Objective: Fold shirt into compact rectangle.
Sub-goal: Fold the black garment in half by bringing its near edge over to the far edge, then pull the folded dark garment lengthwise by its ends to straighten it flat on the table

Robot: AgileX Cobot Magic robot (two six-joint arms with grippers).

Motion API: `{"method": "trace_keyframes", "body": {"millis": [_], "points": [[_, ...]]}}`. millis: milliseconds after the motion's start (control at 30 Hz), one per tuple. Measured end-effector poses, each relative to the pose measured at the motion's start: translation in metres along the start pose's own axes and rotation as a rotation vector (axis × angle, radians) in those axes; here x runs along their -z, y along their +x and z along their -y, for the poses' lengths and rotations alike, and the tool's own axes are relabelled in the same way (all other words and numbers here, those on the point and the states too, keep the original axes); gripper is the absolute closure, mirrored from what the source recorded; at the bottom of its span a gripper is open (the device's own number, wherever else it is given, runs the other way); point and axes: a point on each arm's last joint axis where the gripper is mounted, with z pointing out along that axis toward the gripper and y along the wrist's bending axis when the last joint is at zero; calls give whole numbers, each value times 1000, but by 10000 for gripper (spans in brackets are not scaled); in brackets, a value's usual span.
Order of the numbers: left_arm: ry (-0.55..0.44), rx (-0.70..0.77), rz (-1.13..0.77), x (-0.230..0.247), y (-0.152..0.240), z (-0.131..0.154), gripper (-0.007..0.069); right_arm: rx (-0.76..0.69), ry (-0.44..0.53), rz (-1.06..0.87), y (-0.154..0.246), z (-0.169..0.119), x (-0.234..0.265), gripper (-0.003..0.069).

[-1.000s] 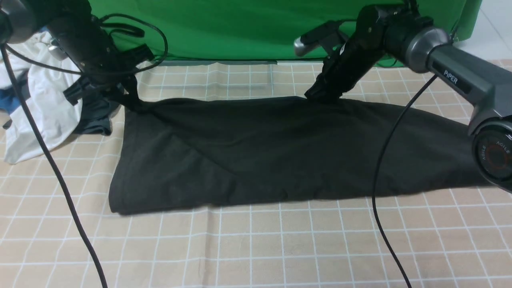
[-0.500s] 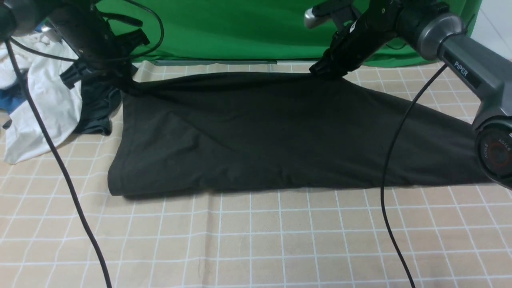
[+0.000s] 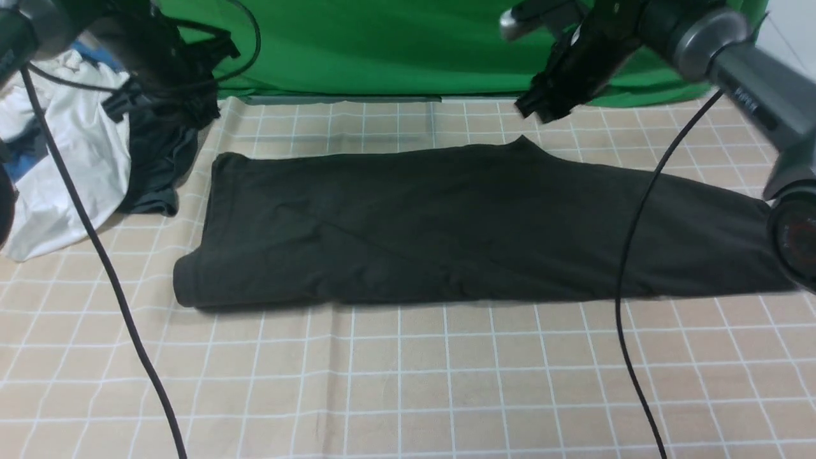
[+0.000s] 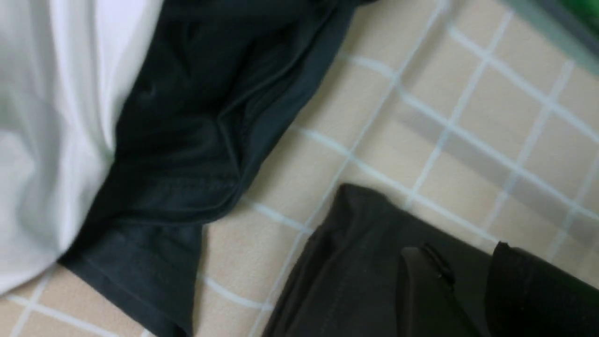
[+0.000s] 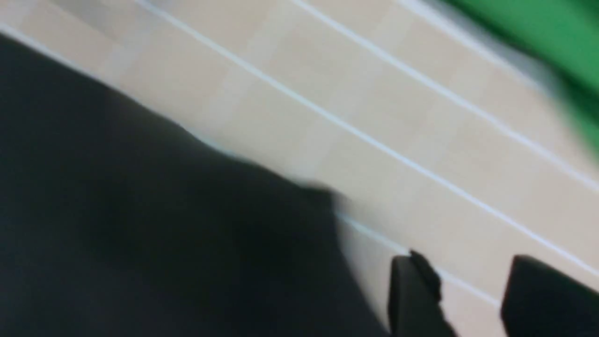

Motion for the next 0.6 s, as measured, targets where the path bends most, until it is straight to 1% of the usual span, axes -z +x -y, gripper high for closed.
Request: {"method": "trace_keyframes", "body": {"millis": [67,100,133,167,233,267,300,367,400,467,600], "points": [[39,-65,-8,24,-2,7,460,11,76,-43,-2,16,38,456],[66,-108,-21,37,1,13,504,-3,96,-39,-2,25,57,531],[67,-125,-30,38,3,15,504,-10,98,-44,-1,28,58,542],[86,-183,-53,49,10,24,567,-57,103,-24,0,41,80,604],[97,-239,-76,55,19,36,601,-119,83,-9,7,57,99,623],[98,-244,-79,55,21,37,603,-128,73,-9,8,58,102,623],[99,-281,-113,53,34,46,615,-179,43,-26,19,70,110,624],[95,-330,-173,46,55,56,614,-242,18,-75,41,86,114,624],[87,-347,-210,41,67,59,614,-266,5,-106,52,90,114,624],[66,-371,-269,35,86,60,614,-307,-1,-165,74,99,115,624],[17,-396,-350,27,124,49,613,-414,-8,-317,131,121,110,615]]}}
